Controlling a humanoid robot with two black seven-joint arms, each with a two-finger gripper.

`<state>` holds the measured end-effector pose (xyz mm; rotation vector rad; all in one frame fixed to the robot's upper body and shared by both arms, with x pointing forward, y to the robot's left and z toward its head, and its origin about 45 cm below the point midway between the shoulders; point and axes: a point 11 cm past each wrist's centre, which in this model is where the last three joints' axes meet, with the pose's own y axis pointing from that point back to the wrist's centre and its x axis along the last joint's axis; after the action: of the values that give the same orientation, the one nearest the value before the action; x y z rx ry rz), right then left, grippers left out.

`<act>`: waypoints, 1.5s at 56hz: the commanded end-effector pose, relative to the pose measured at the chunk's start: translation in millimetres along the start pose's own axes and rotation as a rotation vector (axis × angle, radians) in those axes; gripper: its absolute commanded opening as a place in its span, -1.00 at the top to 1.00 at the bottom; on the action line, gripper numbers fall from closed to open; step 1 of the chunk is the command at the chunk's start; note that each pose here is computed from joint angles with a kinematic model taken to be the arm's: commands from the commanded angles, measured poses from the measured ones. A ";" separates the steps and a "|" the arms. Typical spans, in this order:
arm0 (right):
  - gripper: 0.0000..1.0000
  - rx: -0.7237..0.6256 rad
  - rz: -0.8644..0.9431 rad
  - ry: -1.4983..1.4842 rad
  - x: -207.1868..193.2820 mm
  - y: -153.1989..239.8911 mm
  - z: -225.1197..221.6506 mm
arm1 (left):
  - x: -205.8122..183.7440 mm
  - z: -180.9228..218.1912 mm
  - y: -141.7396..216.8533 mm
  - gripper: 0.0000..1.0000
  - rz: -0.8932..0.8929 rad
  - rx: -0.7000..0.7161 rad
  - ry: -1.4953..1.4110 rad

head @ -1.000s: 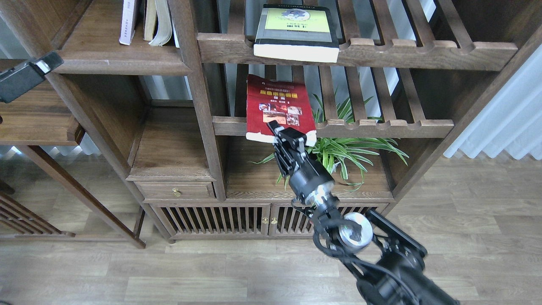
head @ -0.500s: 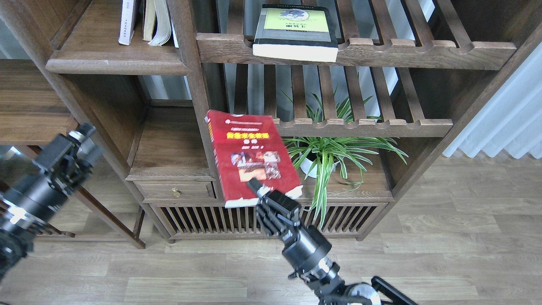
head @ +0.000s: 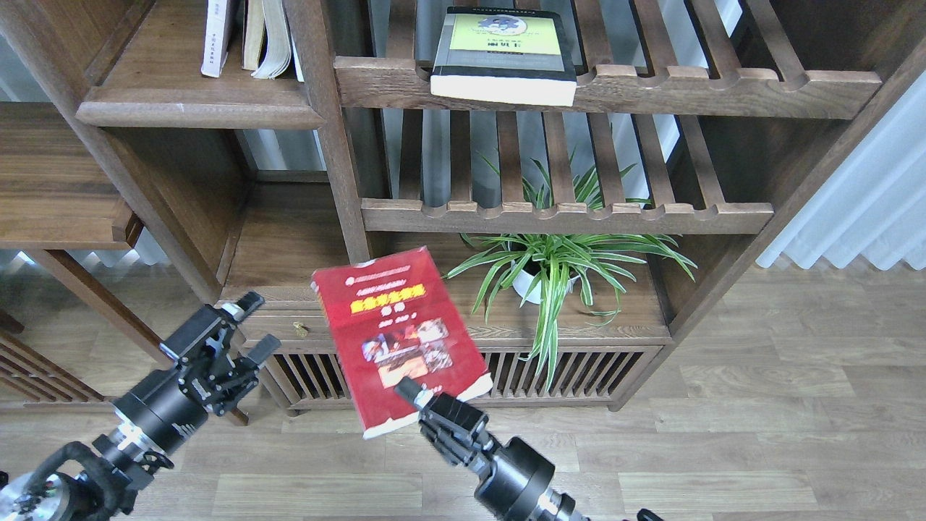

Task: Organize books on shelf
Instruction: 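Lower the red book and grasp it with the left gripper too, then lift the red book with the left gripper onto the upper shelf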

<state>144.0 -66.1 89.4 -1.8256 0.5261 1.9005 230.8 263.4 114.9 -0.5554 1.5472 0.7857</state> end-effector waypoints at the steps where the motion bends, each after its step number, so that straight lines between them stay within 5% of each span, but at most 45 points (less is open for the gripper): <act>1: 0.87 -0.034 0.013 0.002 3.4 1.5 10.0 | 7.1 -15.2 -2.8 -0.92 0.016 0.040 -0.001; 10: 0.87 -0.038 0.018 0.001 5.0 2.6 11.5 | 18.4 -39.3 -5.4 -0.89 0.041 0.109 -0.002; 22: 0.85 -0.068 0.035 0.011 9.1 5.8 19.4 | 27.3 -66.7 -13.5 -0.37 0.039 0.156 0.043; 29: 0.84 -0.078 0.043 0.021 10.8 7.5 22.9 | 28.6 -72.6 -15.8 0.15 0.038 0.171 0.045; 36: 0.82 -0.078 0.043 0.021 10.8 7.5 22.9 | 38.7 -77.0 -16.6 0.87 0.061 0.175 0.053; 43: 0.65 -0.076 0.043 0.022 10.8 7.6 22.3 | 42.0 -77.8 -13.6 0.88 0.077 0.190 0.039; 45: 0.47 -0.078 0.044 0.022 11.1 7.8 23.3 | 42.3 -76.7 -12.5 0.89 0.080 0.192 0.035; 49: -0.49 -0.105 0.052 0.054 12.3 7.6 26.0 | 40.9 -70.9 -11.4 0.90 0.081 0.183 0.025; 50: -0.92 -0.116 0.056 0.073 12.7 7.4 26.8 | 40.6 -67.9 -10.2 0.90 0.083 0.179 0.018; 51: -1.00 -0.118 0.056 0.081 12.5 6.8 26.1 | 40.5 -66.5 -9.6 0.90 0.084 0.177 0.015; 67: -1.00 -0.090 0.070 0.109 15.6 7.4 12.6 | 10.5 15.2 22.8 0.92 0.115 0.058 -0.173; 84: -1.00 -0.069 0.134 0.110 33.9 16.7 2.4 | -96.6 134.7 58.2 0.92 0.103 -0.115 -0.526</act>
<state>132.3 -73.9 61.2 -1.9933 0.6210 1.9208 260.0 369.2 169.5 -0.3230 1.2075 0.9891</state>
